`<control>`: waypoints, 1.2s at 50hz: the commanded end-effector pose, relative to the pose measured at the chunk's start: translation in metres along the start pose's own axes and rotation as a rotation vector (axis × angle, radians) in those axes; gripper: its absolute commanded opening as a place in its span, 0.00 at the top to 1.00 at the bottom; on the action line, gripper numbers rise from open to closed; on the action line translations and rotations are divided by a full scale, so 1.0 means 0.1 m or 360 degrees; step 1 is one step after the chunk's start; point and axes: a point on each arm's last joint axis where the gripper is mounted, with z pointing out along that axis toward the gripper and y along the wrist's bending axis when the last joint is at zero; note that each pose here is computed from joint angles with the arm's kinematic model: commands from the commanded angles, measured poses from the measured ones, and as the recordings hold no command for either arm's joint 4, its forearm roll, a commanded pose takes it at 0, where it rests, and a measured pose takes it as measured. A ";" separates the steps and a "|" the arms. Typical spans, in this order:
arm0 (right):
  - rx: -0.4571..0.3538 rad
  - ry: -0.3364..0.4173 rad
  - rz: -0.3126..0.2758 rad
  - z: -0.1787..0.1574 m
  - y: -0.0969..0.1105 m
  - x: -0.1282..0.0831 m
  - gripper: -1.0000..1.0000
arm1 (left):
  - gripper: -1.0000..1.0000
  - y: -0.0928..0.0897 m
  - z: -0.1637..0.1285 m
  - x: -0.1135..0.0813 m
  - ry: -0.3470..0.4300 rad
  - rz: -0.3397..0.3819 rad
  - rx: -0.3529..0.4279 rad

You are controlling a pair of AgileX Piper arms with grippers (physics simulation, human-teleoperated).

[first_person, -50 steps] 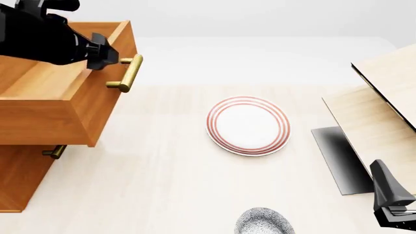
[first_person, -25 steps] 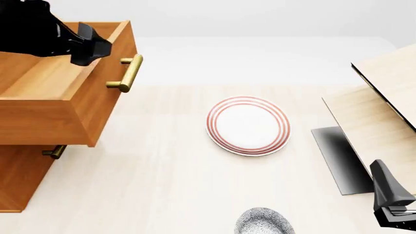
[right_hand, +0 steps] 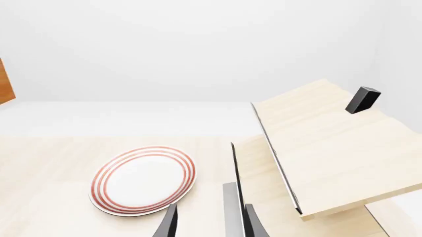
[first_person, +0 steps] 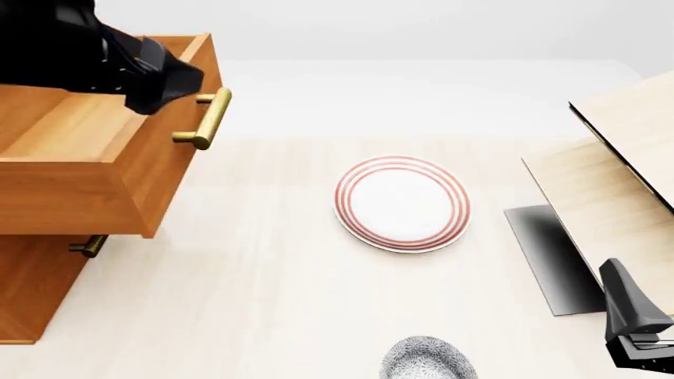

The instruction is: Open the top drawer of the cabinet and put the bowl in it.

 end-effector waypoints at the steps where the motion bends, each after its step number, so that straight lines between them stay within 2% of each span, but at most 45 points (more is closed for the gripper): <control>1: -0.0001 0.0000 0.0000 0.00 0.00 0.00 0.00 | 0.00 -0.11 -0.11 0.03 -0.0030 0.0064 0.0064; 4: -0.0001 0.0001 0.0000 0.00 0.00 0.00 0.00 | 0.00 -0.16 -0.08 0.01 -0.0027 0.0046 0.0099; 5: 0.0000 0.0001 0.0000 0.00 0.00 0.00 0.00 | 0.00 -0.17 -0.09 0.04 -0.0027 0.0083 0.0100; 10: 0.0000 0.0000 0.0000 0.00 0.00 0.00 0.00 | 0.00 -0.27 -0.05 0.03 -0.0037 0.0081 0.0163; 11: -0.0001 0.0000 0.0000 0.00 0.00 0.00 0.00 | 0.00 -0.27 -0.07 0.06 -0.0034 0.0116 0.0160; 21: 0.0000 0.0001 0.0000 0.00 0.00 0.00 0.00 | 0.00 -0.44 0.00 0.09 -0.0037 0.0155 0.0260; 23: -0.0001 0.0000 0.0000 0.00 0.00 0.00 0.00 | 0.00 -0.54 0.07 0.06 -0.0033 0.0151 0.0313; 25: -0.0001 0.0001 0.0001 0.00 0.00 0.00 0.00 | 0.00 -0.52 0.04 0.09 -0.0036 0.0164 0.0305; 27: 0.0000 0.0000 0.0000 0.00 0.00 0.00 0.00 | 0.00 -0.60 0.05 0.05 -0.0057 0.0165 0.0351; 36: -0.0001 0.0000 0.0000 0.00 0.00 0.00 0.00 | 0.00 -0.68 0.12 0.17 -0.0036 0.0195 0.0386; 39: -0.0001 0.0001 0.0000 0.00 0.00 0.00 0.00 | 0.00 -0.81 0.22 0.21 -0.0020 0.0189 0.0443; 42: -0.0001 0.0000 0.0000 0.00 0.00 0.00 0.00 | 0.00 -0.83 0.26 0.29 -0.0003 0.0187 0.0448; 50: -0.0001 0.0001 0.0001 0.00 0.00 0.00 0.00 | 0.00 -1.06 0.48 0.35 0.0028 0.0192 0.0532; 60: 0.0000 0.0001 0.0000 0.00 0.00 0.00 0.00 | 0.00 -1.18 0.63 0.44 0.0054 0.0195 0.0568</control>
